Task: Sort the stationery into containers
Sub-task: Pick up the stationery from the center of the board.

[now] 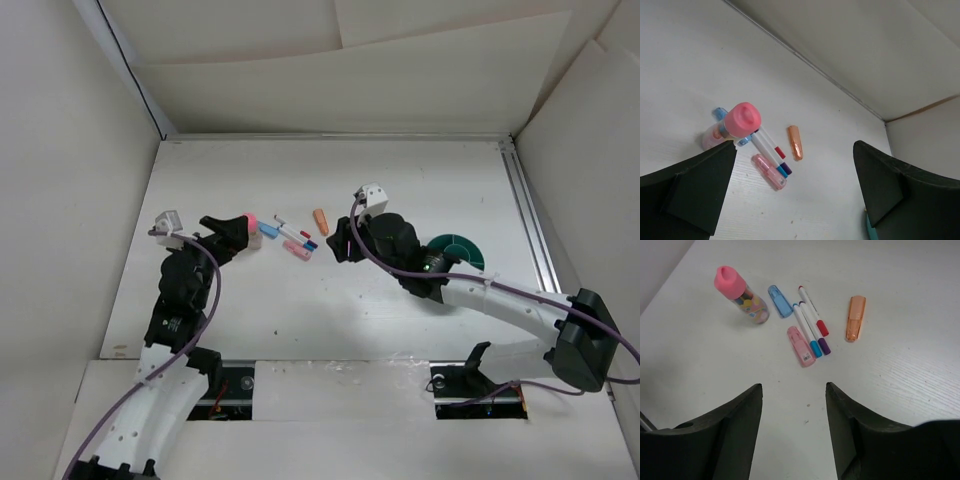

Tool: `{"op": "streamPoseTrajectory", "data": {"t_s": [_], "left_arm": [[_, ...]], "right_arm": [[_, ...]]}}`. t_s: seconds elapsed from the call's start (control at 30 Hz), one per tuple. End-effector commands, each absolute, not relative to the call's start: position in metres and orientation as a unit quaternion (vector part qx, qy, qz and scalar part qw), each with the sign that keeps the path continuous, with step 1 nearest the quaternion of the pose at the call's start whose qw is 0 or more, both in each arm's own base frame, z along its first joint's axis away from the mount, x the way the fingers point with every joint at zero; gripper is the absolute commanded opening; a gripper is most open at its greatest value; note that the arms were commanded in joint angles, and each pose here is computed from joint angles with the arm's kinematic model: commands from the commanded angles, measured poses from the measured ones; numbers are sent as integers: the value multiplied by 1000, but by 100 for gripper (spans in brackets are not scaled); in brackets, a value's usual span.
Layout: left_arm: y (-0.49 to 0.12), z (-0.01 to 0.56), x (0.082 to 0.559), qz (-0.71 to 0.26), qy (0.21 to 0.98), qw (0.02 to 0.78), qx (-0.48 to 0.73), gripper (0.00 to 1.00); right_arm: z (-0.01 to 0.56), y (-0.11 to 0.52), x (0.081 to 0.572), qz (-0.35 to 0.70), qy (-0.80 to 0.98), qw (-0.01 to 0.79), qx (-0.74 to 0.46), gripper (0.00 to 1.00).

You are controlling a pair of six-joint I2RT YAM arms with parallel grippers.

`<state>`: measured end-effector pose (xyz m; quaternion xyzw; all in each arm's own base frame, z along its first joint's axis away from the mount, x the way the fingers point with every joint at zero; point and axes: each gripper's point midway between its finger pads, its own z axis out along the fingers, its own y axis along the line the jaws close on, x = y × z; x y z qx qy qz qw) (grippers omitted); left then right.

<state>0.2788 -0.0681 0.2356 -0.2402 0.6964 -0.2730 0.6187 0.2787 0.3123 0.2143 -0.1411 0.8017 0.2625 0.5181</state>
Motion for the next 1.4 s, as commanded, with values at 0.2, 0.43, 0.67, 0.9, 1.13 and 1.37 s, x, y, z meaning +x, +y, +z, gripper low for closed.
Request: {"op": "streamPoseTrajectory", "data": {"t_s": [0.2, 0.43, 0.67, 0.9, 1.13, 1.37], "left_arm": [[-62, 247, 262, -285, 686, 614, -268, 100], [-35, 276, 235, -290, 613, 665, -313, 100], [-16, 260, 234, -239, 627, 649, -358, 100], [-12, 265, 232, -232, 623, 655, -359, 81], [-18, 262, 234, -232, 636, 653, -339, 35], [-25, 262, 235, -242, 645, 649, -324, 43]], "right_arm": [[238, 342, 277, 306, 773, 528, -174, 38], [231, 381, 287, 315, 777, 509, -194, 0], [208, 443, 296, 314, 778, 491, -233, 71], [189, 488, 314, 314, 775, 485, -256, 83], [177, 518, 340, 297, 778, 490, -258, 84], [164, 536, 361, 277, 782, 500, -250, 83]]}}
